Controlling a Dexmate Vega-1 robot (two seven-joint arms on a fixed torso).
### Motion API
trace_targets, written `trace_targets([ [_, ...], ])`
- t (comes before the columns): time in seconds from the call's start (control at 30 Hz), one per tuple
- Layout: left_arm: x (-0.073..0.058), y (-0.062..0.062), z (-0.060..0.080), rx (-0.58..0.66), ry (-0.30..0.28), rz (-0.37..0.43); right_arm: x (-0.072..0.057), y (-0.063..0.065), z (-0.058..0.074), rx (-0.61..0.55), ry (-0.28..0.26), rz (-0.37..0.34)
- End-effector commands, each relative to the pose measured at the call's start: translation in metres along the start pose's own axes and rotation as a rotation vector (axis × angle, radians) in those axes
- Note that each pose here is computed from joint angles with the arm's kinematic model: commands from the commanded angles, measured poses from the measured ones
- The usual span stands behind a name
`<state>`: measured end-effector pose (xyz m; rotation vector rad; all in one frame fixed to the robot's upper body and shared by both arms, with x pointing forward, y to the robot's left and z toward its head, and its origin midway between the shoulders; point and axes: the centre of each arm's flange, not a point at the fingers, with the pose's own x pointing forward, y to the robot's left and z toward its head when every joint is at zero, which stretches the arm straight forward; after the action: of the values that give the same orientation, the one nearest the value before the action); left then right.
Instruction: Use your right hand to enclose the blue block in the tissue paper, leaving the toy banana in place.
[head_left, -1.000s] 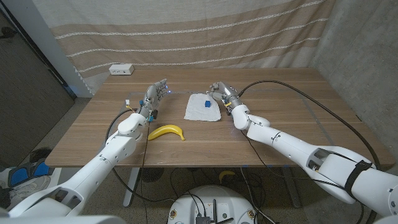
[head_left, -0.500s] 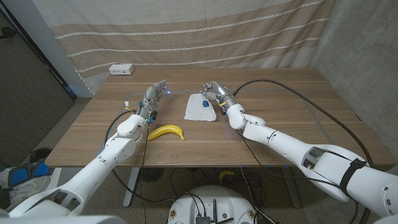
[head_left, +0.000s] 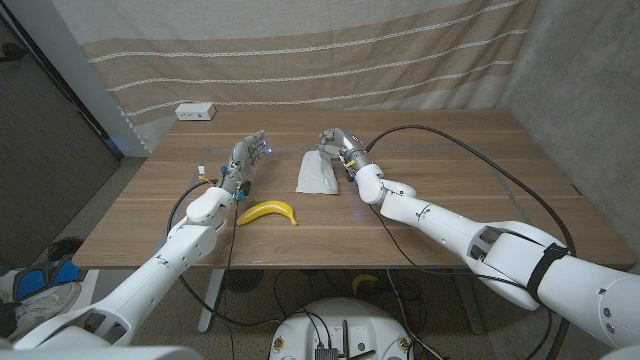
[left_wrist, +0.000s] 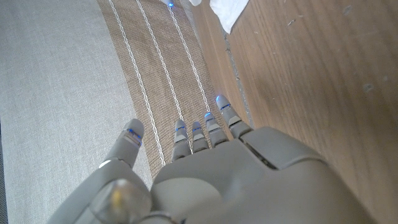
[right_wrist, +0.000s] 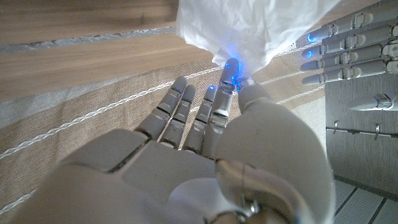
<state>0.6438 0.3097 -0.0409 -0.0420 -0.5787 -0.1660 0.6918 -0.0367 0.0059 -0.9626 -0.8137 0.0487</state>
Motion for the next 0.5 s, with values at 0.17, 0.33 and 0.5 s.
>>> trace_targets([
  [0.17,-0.0022,0.0047,0.0006,0.001,-0.003,0.001,0.0187,0.0134,0.0001,0.004,0.045,0.008],
  [0.33,-0.0001,0.0052,0.0007,0.002,-0.002,0.0,0.0224,0.0158,0.0004,-0.01,0.043,0.014],
  [0.5,0.0021,0.006,0.001,0.004,-0.002,0.0,0.0255,0.0182,0.0003,-0.021,0.052,0.027],
])
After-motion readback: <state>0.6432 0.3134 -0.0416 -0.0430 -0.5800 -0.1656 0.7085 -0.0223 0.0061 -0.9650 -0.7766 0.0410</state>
